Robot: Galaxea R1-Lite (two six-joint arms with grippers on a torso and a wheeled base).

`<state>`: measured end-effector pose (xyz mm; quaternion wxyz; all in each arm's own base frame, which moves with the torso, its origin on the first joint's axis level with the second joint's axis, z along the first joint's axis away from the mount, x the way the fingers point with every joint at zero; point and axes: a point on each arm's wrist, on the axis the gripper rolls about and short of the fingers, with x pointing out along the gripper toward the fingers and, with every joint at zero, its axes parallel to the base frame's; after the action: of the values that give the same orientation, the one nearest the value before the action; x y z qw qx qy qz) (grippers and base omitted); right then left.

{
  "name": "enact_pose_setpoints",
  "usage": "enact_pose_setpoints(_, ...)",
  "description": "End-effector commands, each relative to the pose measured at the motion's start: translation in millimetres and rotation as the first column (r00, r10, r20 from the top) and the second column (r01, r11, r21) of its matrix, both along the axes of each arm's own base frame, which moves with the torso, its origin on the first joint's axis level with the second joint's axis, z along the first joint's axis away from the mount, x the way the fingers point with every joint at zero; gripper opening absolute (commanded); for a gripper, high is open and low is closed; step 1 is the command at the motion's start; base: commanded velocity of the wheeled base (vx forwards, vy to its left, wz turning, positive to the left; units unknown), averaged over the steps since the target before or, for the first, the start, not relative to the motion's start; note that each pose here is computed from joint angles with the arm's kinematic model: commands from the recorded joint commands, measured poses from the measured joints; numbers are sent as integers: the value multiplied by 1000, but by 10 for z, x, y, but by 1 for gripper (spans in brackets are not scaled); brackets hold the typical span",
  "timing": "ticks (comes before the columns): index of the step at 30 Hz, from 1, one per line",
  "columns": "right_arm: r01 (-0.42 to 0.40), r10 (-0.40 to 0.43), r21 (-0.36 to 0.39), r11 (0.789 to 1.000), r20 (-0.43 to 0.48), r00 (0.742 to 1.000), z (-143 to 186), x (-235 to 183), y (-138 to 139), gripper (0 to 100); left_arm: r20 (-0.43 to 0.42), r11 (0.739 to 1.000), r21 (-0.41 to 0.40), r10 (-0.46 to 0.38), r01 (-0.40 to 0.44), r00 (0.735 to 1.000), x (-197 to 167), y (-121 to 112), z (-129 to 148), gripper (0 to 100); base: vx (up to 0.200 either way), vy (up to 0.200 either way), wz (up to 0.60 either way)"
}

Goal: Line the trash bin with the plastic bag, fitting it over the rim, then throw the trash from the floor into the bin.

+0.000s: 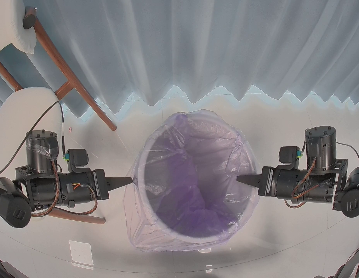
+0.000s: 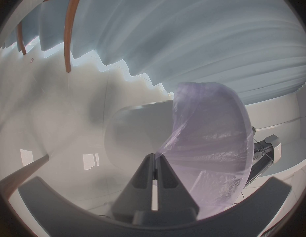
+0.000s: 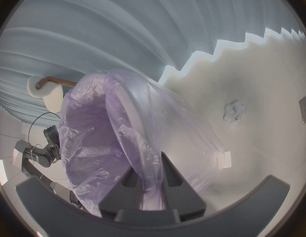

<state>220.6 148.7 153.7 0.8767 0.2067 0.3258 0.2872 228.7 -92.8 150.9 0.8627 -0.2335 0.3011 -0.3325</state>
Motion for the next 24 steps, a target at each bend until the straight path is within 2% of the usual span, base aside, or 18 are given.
enact_pose_setpoints(1, 0, 0, 1, 1000, -2, 1000, -5, -11, -6, 0, -8, 1000, 3, 17, -17, 1000, 6, 35, -15, 0, 0, 0, 0)
enact_pose_setpoints(7, 10, -10, 22, 1000, 3, 1000, 41, -4, -21, 0, -14, 999, 22, 51, -50, 999, -9, 84, -68, 0, 0, 0, 0)
enact_pose_setpoints(13, 28, -27, 74, 997, -5, 1000, 87, -34, -43, 0, -25, 997, 44, 72, -71, 997, -45, 73, -119, 0, 0, 0, 0)
enact_pose_setpoints(24, 29, -28, 68, 997, -11, 1000, 67, -41, -52, 0, -6, 997, 37, 66, -66, 998, -57, 66, -94, 0, 0, 0, 0)
